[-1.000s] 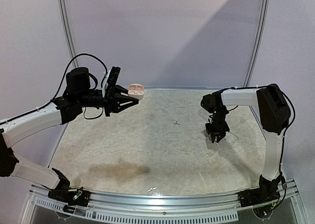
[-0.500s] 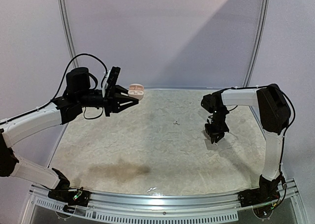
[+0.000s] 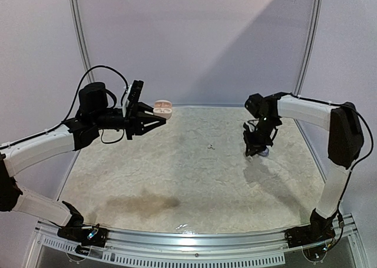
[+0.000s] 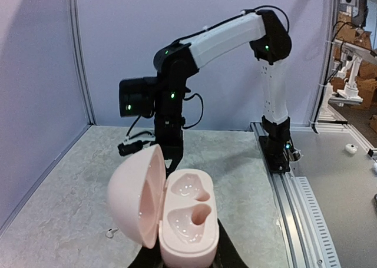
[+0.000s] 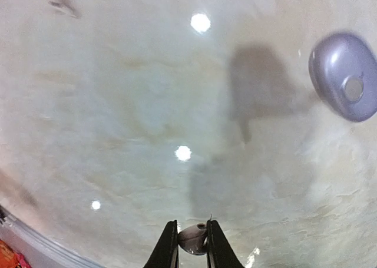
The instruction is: Insert the wireless bluetooth earbuds into the charging case
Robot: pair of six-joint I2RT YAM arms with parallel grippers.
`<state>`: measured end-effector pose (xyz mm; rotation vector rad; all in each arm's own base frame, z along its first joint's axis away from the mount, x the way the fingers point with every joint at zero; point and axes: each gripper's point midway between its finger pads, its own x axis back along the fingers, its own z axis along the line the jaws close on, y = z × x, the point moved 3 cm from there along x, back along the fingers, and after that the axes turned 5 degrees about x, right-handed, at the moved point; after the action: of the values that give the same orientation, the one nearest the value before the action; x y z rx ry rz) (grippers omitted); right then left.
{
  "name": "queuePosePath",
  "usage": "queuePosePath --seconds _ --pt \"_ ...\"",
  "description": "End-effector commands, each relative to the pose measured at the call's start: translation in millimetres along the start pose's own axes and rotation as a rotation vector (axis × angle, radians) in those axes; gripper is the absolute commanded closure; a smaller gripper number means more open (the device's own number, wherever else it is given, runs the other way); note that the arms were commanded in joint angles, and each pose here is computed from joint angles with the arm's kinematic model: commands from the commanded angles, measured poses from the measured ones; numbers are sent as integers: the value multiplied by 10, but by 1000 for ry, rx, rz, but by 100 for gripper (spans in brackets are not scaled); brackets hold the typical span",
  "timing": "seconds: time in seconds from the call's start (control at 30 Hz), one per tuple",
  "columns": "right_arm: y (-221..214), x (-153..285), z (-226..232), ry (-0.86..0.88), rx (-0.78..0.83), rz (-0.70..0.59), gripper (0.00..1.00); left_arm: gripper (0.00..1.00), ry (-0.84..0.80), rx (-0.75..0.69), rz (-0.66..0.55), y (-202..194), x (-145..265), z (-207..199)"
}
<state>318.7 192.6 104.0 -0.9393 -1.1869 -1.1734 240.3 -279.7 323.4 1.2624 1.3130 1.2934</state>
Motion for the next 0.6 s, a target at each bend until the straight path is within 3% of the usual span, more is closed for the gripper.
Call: queuePosePath --seconds 0.0,0.13,0.23,0.4,0.57 --pt "303 1258 861 315 232 -405 100 100 26 -9 -86 130 19 45" --pt "197 2277 1525 536 450 -710 100 100 -14 -38 -167 261 -28 2" --pt "-26 2793 1976 696 603 -840 100 100 -47 -107 -199 299 -72 -81" --pt "-418 3241 2540 866 850 -912 100 100 -120 -161 -176 293 -133 -177" --pt "-624 3341 2837 969 964 -938 100 100 -173 -229 -160 283 -150 -283"
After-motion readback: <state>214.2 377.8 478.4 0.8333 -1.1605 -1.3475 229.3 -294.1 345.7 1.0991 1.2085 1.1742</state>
